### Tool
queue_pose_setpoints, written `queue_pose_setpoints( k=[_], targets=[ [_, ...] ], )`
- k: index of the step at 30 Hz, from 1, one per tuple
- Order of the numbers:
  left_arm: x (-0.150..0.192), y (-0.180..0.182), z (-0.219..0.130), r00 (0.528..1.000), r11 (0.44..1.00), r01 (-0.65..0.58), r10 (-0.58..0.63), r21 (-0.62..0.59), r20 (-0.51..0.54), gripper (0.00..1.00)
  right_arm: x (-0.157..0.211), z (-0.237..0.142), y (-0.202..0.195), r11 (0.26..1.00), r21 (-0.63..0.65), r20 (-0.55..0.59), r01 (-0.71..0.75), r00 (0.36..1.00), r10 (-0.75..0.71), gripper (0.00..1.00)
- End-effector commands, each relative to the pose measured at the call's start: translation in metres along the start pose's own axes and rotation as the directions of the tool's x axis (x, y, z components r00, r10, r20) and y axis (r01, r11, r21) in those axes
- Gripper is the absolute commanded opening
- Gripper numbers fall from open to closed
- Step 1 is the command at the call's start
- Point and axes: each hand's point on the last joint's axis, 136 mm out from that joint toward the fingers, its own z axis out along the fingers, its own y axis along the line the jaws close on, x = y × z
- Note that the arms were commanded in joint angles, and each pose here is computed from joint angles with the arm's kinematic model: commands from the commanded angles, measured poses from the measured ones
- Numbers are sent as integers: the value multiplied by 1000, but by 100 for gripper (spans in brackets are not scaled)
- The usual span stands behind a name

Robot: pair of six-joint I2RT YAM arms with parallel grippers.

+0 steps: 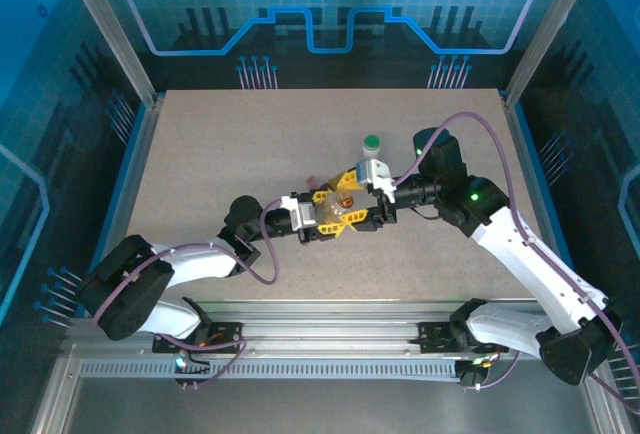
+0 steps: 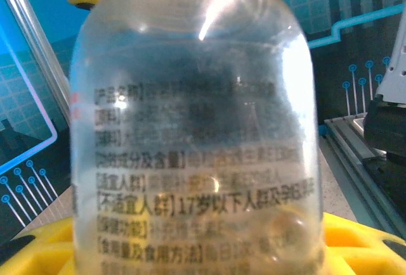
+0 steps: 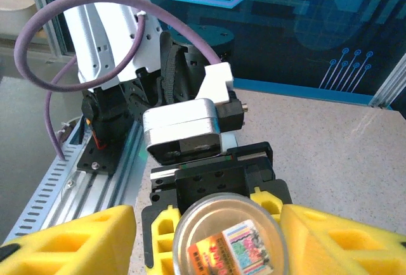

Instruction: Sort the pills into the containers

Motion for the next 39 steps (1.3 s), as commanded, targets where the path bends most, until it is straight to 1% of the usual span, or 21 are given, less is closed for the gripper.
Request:
queue_pose_setpoints(
  k=[1,3,7,10,14,17,19,20,22,25,28,29,31,32,35,37,39],
  targets=[
    [-13,-1,0,999,999,-20,19,28,37,0,-5,-4,3,999,-32,9,16,1000,-15,59],
    [-15,-1,0,999,999,-20,19,31,40,0,-4,-3,2,1000,-26,4,13,1000,-12,55],
    [-15,-1,0,999,999,-16,15,30,40,0,-4,-4,-2,1000,-5,-3,7,1000,-7,50],
    [-16,1,1,999,1000,-17,17,22,37,0,1,-3,-9,999,40,-27,-25,999,26,41],
    [-18,10,2,999,999,-39,40,-22,33,0,21,0,-22,986,133,-110,-103,987,118,34],
    [-21,18,1,997,996,-66,67,-68,21,0,38,1,-29,961,204,-148,-189,964,221,28],
    [-23,23,0,996,992,-81,83,-94,17,0,48,3,-31,939,246,-163,-240,945,284,28],
    [-23,25,0,996,990,-86,88,-108,14,0,54,4,-35,919,287,-165,-270,931,325,27],
    [-25,27,-1,995,988,-96,99,-123,14,0,62,6,-42,873,364,-145,-325,906,398,26],
    [-24,34,-2,994,982,-107,109,-159,6,0,69,12,-51,770,466,-64,-436,851,521,24],
    [-23,39,-1,993,975,-115,118,-191,4,0,76,12,-60,649,590,0,-481,803,595,24],
    [-23,41,-1,993,972,-116,119,-204,3,0,79,9,-66,588,640,32,-495,782,623,22],
    [-22,43,0,992,967,-125,127,-222,-5,0,85,2,-74,465,716,101,-520,737,669,25],
    [-21,44,0,991,963,-131,132,-234,-11,0,87,0,-77,417,741,128,-527,720,682,26],
    [-18,44,0,989,958,-146,144,-249,-27,0,86,-4,-82,333,776,191,-535,703,685,30],
    [-16,43,0,989,958,-148,144,-247,-32,0,83,-8,-85,278,780,255,-561,690,677,30],
    [-14,41,0,989,958,-150,145,-243,-37,0,78,-12,-87,225,767,323,-601,665,674,25]
  ],
)
